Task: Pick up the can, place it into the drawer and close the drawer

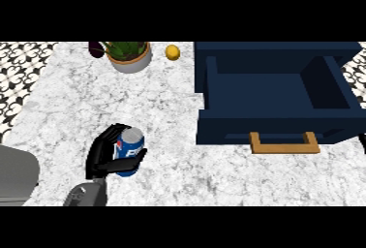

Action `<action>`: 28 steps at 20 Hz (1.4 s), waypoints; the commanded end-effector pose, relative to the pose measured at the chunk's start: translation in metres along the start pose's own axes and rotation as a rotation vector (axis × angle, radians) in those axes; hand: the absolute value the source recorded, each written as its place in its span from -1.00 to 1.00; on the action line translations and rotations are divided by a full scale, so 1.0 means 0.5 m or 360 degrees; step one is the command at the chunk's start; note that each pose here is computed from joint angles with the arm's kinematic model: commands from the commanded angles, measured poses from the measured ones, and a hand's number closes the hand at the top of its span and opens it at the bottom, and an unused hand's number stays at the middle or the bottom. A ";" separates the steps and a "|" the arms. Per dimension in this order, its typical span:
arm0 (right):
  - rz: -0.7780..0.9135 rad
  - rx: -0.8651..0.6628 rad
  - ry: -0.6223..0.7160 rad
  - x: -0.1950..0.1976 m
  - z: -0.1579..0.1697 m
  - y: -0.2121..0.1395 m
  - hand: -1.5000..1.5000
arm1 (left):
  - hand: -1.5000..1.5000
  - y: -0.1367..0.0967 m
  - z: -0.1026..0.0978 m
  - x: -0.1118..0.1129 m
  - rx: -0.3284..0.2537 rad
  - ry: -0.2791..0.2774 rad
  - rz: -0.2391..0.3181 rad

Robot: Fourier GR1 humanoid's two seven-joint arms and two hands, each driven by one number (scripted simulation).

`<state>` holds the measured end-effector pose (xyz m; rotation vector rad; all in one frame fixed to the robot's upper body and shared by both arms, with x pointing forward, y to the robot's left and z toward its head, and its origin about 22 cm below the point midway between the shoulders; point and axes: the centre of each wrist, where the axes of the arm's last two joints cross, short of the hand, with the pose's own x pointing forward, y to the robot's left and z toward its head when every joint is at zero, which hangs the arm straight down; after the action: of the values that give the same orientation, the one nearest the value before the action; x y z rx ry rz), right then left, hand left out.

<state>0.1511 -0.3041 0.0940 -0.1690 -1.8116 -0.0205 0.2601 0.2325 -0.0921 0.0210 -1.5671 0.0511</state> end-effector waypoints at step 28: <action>0.0015 -0.0004 -0.0029 0.018 0.017 0.000 -1.00 | 1.00 -0.142 -0.140 0.354 -0.0177 -0.0312 -0.0033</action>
<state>0.1384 -0.3020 0.0944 -0.1824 -1.8302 -0.0325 0.3254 0.1881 0.0563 -0.0191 -1.7585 -0.0325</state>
